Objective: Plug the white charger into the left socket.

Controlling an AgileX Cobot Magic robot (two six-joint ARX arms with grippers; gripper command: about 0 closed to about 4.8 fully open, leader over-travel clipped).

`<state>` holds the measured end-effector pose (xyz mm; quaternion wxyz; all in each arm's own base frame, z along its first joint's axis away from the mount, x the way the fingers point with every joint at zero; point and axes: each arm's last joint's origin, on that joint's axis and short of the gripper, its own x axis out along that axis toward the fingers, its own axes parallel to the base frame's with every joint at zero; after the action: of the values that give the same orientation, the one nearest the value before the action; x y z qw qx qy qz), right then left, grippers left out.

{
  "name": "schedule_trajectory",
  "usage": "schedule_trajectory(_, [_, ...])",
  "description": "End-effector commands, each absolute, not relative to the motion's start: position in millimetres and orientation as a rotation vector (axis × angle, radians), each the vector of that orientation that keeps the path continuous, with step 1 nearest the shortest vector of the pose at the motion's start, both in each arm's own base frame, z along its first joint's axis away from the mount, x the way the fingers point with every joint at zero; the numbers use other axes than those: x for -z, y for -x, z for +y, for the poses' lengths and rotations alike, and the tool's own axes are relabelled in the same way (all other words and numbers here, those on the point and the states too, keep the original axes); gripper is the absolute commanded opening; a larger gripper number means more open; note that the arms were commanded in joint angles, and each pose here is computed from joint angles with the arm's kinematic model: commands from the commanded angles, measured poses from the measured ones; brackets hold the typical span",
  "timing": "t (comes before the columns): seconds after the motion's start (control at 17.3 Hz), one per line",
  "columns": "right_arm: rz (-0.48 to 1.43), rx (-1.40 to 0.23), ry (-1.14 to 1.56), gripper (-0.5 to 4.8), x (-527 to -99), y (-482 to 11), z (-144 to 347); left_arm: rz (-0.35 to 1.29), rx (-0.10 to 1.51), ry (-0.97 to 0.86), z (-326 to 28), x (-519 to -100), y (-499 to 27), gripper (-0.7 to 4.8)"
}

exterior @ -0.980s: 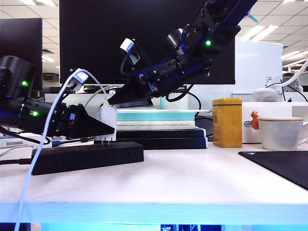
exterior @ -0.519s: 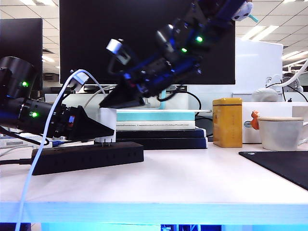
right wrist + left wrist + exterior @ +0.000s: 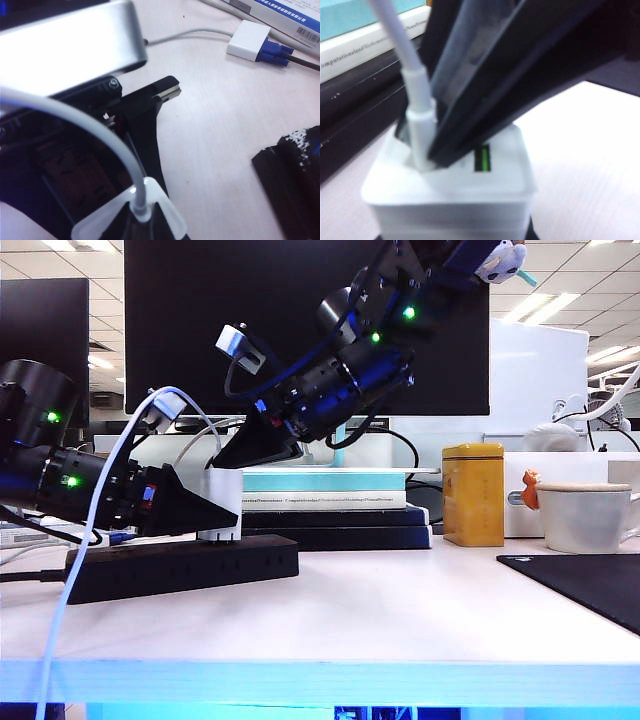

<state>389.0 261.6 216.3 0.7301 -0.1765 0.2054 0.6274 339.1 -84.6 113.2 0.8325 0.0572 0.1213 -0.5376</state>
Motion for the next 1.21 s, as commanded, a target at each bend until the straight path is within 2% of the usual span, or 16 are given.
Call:
schedule_trajectory(0.06, [0.598,-1.371,0.450,0.57,-199.5,-379.6,259.1,0.331,1.114,-0.098,-83.4,-105.7,-336.2,1.30])
schedule_trajectory(0.81, [0.763,-1.372,0.602,0.57,-186.4,-351.0,278.7,0.387,1.116,-0.073,-83.1,-101.6,-333.7,1.29])
schedule_trajectory(0.98, [0.845,-1.370,0.583,0.56,-183.8,-346.6,275.6,0.389,1.121,-0.075,-85.1,-101.5,-333.1,1.29])
schedule_trajectory(1.21, [0.862,-1.388,0.567,0.52,-183.2,-345.2,274.8,0.392,1.117,-0.090,-90.8,-101.2,-332.1,1.28])
